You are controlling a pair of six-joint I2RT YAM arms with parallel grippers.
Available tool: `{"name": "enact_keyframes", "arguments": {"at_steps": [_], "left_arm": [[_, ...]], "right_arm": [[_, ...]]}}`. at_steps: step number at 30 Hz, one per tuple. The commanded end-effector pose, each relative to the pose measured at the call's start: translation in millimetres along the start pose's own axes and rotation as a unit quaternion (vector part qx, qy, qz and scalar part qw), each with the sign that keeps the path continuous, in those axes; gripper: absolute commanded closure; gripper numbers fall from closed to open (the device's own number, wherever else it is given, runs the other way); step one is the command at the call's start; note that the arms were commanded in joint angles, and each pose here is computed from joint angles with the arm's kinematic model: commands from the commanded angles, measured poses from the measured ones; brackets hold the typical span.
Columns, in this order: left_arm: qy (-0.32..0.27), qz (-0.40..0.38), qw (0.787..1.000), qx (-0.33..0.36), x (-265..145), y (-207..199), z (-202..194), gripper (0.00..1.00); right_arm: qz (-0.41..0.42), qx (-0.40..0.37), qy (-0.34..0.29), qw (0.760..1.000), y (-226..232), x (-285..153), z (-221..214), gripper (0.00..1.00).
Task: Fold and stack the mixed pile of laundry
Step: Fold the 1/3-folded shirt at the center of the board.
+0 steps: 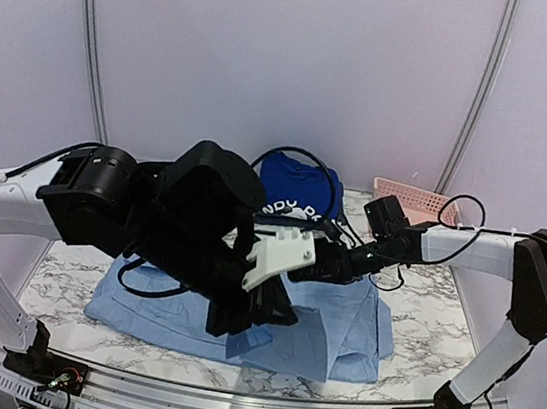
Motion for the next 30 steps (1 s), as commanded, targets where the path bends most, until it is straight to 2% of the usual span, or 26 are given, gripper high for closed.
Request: {"name": "enact_keyframes", "arguments": {"at_steps": [1, 6, 9, 13, 17, 22, 30], "left_arm": [[-0.094, 0.07, 0.981, -0.156, -18.2, 71.0, 30.3, 1.0], [-0.136, 0.129, 0.935, -0.301, -28.9, 151.1, -0.2, 1.0], [-0.146, 0.18, 0.899, -0.372, -38.5, 201.0, -34.9, 1.0], [-0.144, 0.241, 0.85, -0.446, -47.4, 248.0, -88.3, 1.0], [-0.143, 0.28, 0.808, -0.498, -51.7, 276.0, -138.9, 1.0], [-0.139, 0.319, 0.767, -0.538, -57.5, 295.7, -194.2, 1.0], [-0.16, 0.366, 0.73, -0.555, -76.5, 308.3, -234.2, 1.0]], "right_arm": [[-0.044, 0.037, 0.036, 0.998, -35.8, 7.9, -29.7, 0.62], [-0.092, 0.09, 0.08, 0.988, -75.3, 4.8, -68.1, 0.61], [-0.106, 0.087, 0.059, 0.989, -77.1, -6.5, -55.7, 0.6], [-0.111, 0.065, 0.025, 0.991, -65.2, -22.3, -22.6, 0.58], [-0.112, 0.058, 0.028, 0.992, -62.2, -27.3, -15.4, 0.57], [-0.126, 0.073, 0.074, 0.987, -79.3, -18.5, -44.4, 0.58], [-0.144, 0.085, 0.098, 0.981, -92.9, -15.7, -61.4, 0.59]]}}
Point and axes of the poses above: each gripper's point midway between its finger pads, its own x axis out along the fingers, its own y axis along the line the jaws close on, z = x × y, the point moved 1 cm from there along -x, back along the fingers, and after that the axes turned 15 degrees about -x, right-handed, at the moved point
